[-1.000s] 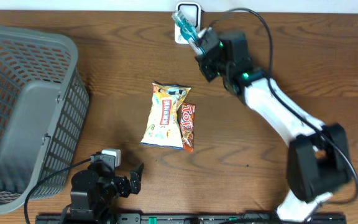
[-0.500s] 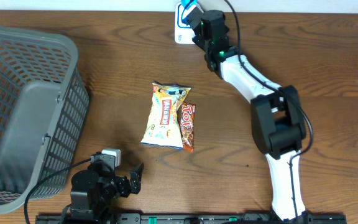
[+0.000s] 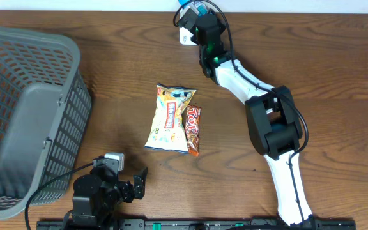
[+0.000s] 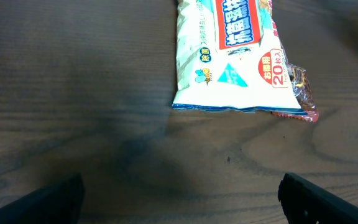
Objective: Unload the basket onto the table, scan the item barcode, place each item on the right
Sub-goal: 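Hold the Listerine bottle in front of the scanner, right gripper, then carry the Listerine bottle to the right edge and release it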
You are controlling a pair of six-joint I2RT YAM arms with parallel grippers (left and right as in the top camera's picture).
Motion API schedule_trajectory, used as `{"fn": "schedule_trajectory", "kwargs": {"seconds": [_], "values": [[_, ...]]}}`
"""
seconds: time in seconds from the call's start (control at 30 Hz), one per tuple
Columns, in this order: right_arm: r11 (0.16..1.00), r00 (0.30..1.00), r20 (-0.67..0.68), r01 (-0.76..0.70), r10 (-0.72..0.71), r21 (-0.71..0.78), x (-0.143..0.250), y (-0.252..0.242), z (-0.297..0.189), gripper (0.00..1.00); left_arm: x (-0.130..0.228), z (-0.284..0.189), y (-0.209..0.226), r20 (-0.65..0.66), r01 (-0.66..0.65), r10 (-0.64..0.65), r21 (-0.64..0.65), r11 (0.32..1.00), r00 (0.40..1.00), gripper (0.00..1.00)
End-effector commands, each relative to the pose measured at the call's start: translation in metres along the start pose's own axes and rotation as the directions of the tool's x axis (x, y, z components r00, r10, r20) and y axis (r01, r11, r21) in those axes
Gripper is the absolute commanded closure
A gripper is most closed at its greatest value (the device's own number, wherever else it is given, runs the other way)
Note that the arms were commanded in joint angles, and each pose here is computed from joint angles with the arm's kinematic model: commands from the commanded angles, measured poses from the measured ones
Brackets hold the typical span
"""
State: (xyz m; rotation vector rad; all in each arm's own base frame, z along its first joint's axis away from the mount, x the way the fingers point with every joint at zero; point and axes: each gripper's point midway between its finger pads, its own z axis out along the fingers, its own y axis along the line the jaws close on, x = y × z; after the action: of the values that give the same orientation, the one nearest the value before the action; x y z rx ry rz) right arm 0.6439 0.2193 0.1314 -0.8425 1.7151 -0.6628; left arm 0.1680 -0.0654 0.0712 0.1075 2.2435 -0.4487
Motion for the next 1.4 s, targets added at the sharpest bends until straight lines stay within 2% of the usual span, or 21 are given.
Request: {"fn": "schedule_trajectory", "kwargs": {"seconds": [0.0,0.2,0.37,0.53,0.63,0.77,0.9,0.93,0.97,1.07,1.17,1.2,1.27,1.33,1.37], "values": [[0.988,0.999,-0.036,0.007,-0.002,0.152,-0.013,-0.052,-0.009,0.98,0.011,0.0,0.002,-0.039,0.013,-0.013,-0.005,1.0,0.999,0.0],[0.968,0.969,-0.239,0.004,0.059,0.253,0.02,-0.093,-0.031,0.98,0.011,0.0,0.002,-0.039,0.013,-0.013,-0.005,1.0,0.999,0.0],[0.958,0.888,-0.415,-0.088,0.2,0.272,0.081,-0.135,-0.054,0.99,0.011,0.0,0.002,-0.039,0.013,-0.013,-0.005,1.0,0.999,0.0],[0.943,0.753,-0.585,-0.144,0.302,0.302,0.173,-0.168,-0.068,0.98,0.011,0.0,0.002,-0.039,0.013,-0.013,-0.005,1.0,0.999,0.0],[0.938,0.654,-0.674,-0.204,0.345,0.282,0.236,-0.172,-0.074,0.99,0.011,0.0,0.002,-0.039,0.013,-0.013,-0.005,1.0,0.999,0.0],[0.902,0.504,-0.748,-0.255,0.432,0.349,0.328,-0.184,-0.094,0.99,0.011,0.0,0.002,-0.039,0.013,-0.013,-0.005,1.0,0.999,0.0],[0.872,0.388,-0.783,-0.277,0.486,0.404,0.405,-0.19,-0.117,0.99,0.011,0.0,0.002,-0.039,0.012,-0.012,-0.005,1.0,0.999,0.0],[0.852,0.329,-0.792,-0.305,0.514,0.426,0.44,-0.186,-0.131,0.99,0.011,0.0,0.002,-0.039,0.013,-0.013,-0.005,1.0,0.999,0.0],[0.837,0.3,-0.791,-0.321,0.533,0.443,0.456,-0.184,-0.138,0.98,0.011,0.0,0.002,-0.039,0.013,-0.013,-0.005,1.0,0.999,0.0],[0.79,0.223,-0.776,-0.359,0.589,0.497,0.493,-0.178,-0.157,0.98,0.011,0.0,0.002,-0.039,0.013,-0.013,-0.005,1.0,0.999,0.0],[0.709,0.139,-0.727,-0.404,0.672,0.578,0.521,-0.177,-0.173,0.98,0.011,0.0,0.002,-0.039,0.013,-0.013,-0.005,1.0,0.999,0.0],[0.68,0.112,-0.71,-0.42,0.696,0.6,0.528,-0.177,-0.177,0.97,0.011,0.0,0.001,-0.039,0.013,-0.013,-0.005,1.0,0.999,0.0],[0.622,0.063,-0.67,-0.445,0.74,0.644,0.539,-0.18,-0.185,0.78,0.011,0.0,0.001,-0.039,0.013,-0.013,-0.005,1.0,0.999,0.0],[0.574,0.023,-0.638,-0.462,0.769,0.675,0.546,-0.181,-0.19,0.66,0.011,0.0,0.002,-0.039,0.012,-0.012,-0.005,1.0,0.999,0.0],[0.554,0.01,-0.627,-0.481,0.779,0.68,0.546,-0.182,-0.19,0.55,0.011,0.0,0.002,-0.039,0.013,-0.013,-0.005,1.0,0.999,0.0]]}}
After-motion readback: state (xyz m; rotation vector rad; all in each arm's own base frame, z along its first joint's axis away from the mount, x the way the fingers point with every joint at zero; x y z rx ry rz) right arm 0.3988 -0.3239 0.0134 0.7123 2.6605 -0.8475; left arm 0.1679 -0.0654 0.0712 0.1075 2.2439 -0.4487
